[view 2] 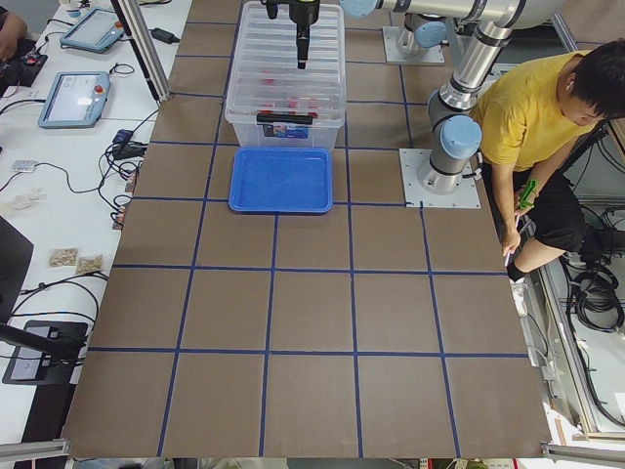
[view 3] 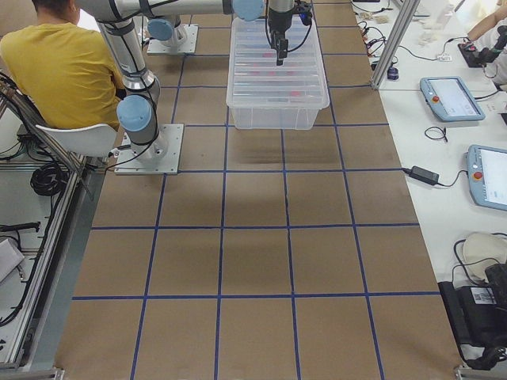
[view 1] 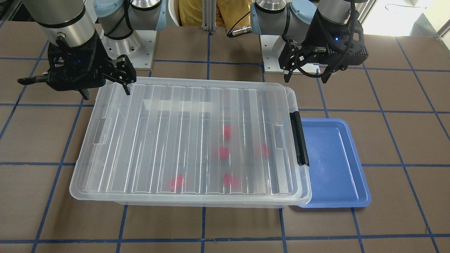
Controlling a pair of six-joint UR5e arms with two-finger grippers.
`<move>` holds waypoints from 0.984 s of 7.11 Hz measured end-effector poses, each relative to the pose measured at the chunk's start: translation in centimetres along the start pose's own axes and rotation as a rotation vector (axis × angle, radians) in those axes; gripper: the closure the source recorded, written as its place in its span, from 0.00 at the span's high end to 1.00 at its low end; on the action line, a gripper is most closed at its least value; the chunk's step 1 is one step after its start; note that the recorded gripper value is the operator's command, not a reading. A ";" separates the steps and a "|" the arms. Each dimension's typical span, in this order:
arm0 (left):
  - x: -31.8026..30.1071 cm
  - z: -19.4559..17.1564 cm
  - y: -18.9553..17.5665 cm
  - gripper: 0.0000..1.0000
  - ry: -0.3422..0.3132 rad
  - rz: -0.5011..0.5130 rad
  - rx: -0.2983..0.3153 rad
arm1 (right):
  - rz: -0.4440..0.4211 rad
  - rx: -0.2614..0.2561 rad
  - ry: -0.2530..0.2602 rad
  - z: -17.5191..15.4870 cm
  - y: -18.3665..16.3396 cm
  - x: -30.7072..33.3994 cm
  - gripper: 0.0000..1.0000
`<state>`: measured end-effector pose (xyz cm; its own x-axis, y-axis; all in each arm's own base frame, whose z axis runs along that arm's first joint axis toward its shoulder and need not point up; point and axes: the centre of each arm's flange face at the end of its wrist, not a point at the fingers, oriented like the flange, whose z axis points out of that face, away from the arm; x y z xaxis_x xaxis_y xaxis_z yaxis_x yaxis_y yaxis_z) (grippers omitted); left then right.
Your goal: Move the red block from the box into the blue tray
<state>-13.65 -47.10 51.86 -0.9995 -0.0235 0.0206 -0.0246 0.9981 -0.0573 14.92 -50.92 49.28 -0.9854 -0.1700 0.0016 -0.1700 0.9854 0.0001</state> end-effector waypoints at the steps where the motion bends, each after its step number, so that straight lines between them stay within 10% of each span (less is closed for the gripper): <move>1: 0.0 0.0 0.0 1.00 0.000 -0.001 0.000 | 0.001 0.001 -0.001 0.1 0.0 0.0 1.00; 7: 0.0 -0.5 0.2 1.00 0.001 0.000 0.016 | 0.077 -0.069 -0.024 7.7 -0.6 7.6 1.00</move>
<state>-13.66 -46.85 52.37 -0.9995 -0.0238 0.0216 -0.0254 0.9970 -0.0736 7.52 -52.78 41.60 -0.9954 -0.0932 -0.0201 -0.0944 0.9931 0.0701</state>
